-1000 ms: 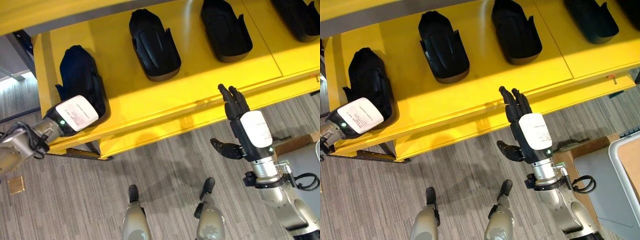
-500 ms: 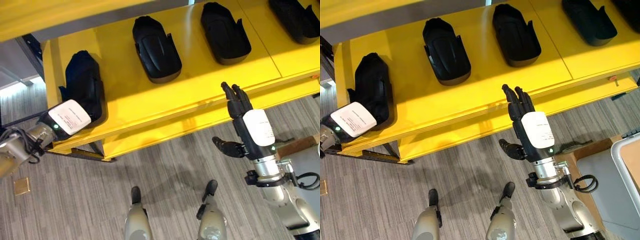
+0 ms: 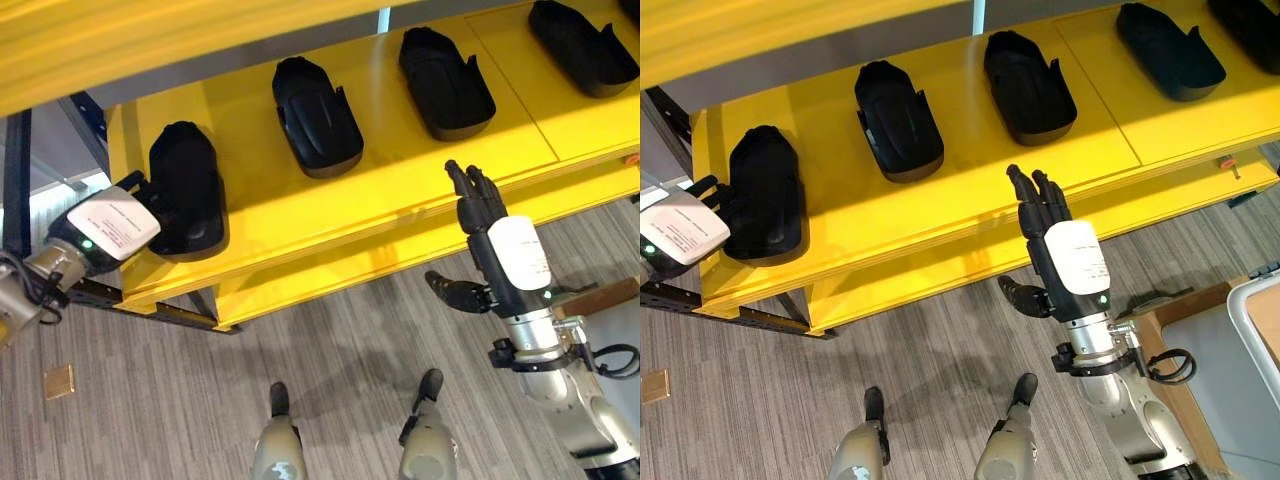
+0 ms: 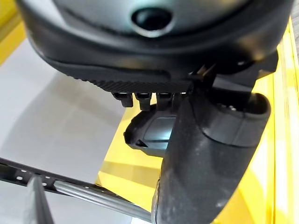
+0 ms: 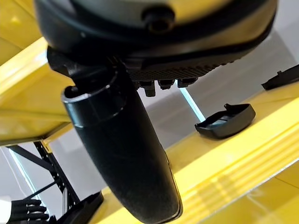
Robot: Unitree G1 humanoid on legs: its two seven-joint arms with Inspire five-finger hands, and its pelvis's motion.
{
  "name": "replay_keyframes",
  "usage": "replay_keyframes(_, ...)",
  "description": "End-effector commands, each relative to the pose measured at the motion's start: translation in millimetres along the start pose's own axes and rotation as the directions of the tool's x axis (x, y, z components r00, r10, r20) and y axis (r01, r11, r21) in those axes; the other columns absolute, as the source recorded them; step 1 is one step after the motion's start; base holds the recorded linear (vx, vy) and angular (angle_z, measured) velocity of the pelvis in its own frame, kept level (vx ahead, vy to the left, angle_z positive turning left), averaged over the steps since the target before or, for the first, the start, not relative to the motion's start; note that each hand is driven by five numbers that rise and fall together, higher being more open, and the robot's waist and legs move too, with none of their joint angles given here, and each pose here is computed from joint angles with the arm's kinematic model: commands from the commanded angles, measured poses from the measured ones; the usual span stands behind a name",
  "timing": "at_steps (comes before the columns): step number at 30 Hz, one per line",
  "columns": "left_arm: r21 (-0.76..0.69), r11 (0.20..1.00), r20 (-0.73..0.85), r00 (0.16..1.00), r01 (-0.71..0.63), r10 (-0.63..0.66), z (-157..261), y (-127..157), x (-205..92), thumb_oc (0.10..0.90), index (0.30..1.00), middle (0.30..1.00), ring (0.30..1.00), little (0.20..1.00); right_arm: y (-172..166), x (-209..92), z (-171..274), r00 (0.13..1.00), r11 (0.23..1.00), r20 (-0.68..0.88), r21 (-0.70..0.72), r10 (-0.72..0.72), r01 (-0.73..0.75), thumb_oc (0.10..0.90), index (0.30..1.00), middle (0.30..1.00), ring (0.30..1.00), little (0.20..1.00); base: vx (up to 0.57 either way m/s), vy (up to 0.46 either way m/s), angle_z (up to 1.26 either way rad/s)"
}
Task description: Move parts from the plastic box to the shelf.
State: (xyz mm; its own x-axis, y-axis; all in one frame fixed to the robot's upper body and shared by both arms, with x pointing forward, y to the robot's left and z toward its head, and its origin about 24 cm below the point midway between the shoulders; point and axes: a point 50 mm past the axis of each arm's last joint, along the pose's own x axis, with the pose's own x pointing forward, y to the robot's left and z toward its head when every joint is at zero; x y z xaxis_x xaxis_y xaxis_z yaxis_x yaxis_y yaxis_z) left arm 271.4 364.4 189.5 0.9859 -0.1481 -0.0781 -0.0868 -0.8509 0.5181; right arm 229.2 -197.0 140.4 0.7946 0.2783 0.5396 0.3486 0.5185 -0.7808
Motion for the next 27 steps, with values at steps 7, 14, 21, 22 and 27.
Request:
replay_keyframes(7,0.02,0.997,-0.373,0.925,-0.071,0.073,-69.0,4.9,-28.9,0.9,1.0,1.0,1.0,1.0,-43.0,16.2,24.3,0.963,0.976,0.155,0.031,-0.219,0.217,0.9,1.0,1.0,1.0,1.0,0.02,-0.039,-0.04)
replay_keyframes(14,-0.186,0.959,-0.496,0.863,-0.214,0.097,-35.7,-7.0,-52.6,0.9,1.0,1.0,1.0,1.0,-43.5,15.3,19.6,0.97,0.974,0.104,0.068,-0.222,0.216,0.9,1.0,1.0,1.0,1.0,0.01,-0.057,-0.03)
replay_keyframes(21,-0.417,0.795,-0.574,0.806,-0.44,0.145,22.5,10.5,-63.3,0.9,1.0,1.0,1.0,1.0,-41.4,18.8,14.5,0.977,0.973,0.036,0.108,-0.208,0.203,0.9,1.0,1.0,1.0,1.0,0.02,-0.057,0.0)
replay_keyframes(22,-0.463,0.752,-0.583,0.8,-0.47,0.141,32.2,13.7,-62.9,0.9,1.0,1.0,1.0,1.0,-41.1,19.9,14.3,0.979,0.974,0.03,0.11,-0.204,0.199,0.9,1.0,1.0,1.0,1.0,0.0,-0.06,0.01)
replay_keyframes(27,-0.508,0.645,-0.583,0.779,-0.571,0.231,49.0,42.0,-60.4,0.9,1.0,1.0,1.0,1.0,-41.5,24.7,14.8,0.981,0.973,0.018,0.129,-0.194,0.19,0.9,1.0,1.0,1.0,1.0,-0.01,-0.066,0.01)
